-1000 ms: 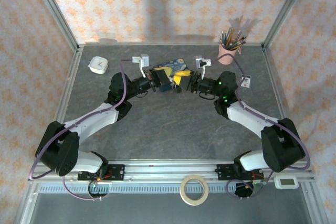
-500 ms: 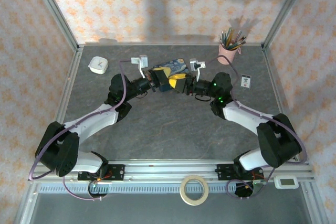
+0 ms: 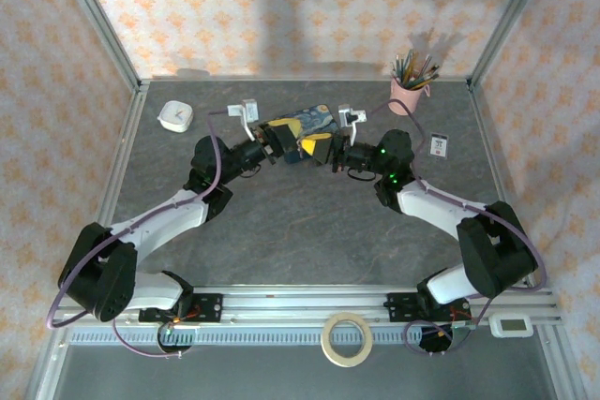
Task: Unlock the padlock with the key
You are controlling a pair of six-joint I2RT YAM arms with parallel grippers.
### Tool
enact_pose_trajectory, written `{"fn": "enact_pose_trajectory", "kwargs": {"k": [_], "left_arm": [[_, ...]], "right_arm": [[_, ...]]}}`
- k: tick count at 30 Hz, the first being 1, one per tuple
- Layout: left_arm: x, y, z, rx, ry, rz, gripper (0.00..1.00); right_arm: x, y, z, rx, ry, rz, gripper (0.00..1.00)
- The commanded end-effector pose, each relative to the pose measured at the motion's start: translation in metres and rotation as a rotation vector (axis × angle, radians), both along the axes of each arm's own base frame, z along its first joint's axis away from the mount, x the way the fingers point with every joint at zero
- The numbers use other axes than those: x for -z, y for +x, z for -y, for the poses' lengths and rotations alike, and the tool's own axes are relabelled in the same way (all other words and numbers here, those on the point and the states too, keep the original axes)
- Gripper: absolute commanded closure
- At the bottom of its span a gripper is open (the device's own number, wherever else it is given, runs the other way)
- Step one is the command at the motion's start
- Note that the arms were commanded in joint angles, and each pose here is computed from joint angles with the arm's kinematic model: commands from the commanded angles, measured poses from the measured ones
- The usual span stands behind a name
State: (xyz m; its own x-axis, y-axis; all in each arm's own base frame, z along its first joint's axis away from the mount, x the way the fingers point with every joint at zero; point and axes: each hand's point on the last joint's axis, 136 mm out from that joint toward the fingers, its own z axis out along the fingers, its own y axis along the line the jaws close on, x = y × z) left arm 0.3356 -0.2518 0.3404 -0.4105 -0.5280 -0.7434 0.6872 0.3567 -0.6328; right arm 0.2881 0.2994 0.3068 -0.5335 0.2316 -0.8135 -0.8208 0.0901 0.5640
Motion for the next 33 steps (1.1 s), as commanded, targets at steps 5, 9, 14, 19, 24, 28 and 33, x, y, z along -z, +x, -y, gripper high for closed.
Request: {"fn": "enact_pose_trajectory", "kwargs": {"k": [5,9,14,19,24,28,33], "left_arm": [[0.008,0.021,-0.096,-0.390,-0.088,-0.094,0.01],[0.005,0.010,-0.084,-0.286,-0.078,-0.058,0.07],[0.000,-0.008,-0.035,-0.014,-0.086,-0.009,0.19],[0.002,-0.013,0.004,0.067,0.004,0.033,0.20],[0.004,-0.011,0.020,0.121,0.011,0.032,0.37],[0.007,-0.011,0.028,0.152,0.010,0.021,0.73],[0.009,-0.010,0.028,0.150,0.005,0.011,1.00]], "right_arm": [[0.000,0.003,0.010,0.080,-0.048,0.076,1.00],[0.006,0.003,0.013,0.096,-0.075,0.070,1.00],[0.006,0.002,0.010,0.053,-0.069,0.019,1.00],[0.001,0.001,0.006,0.014,-0.064,-0.037,1.00],[0.002,0.001,0.005,0.008,-0.065,-0.062,1.00],[0.006,0.004,0.005,0.017,-0.072,-0.081,1.00],[0.005,0.006,0.006,0.021,-0.069,-0.087,1.00]]}}
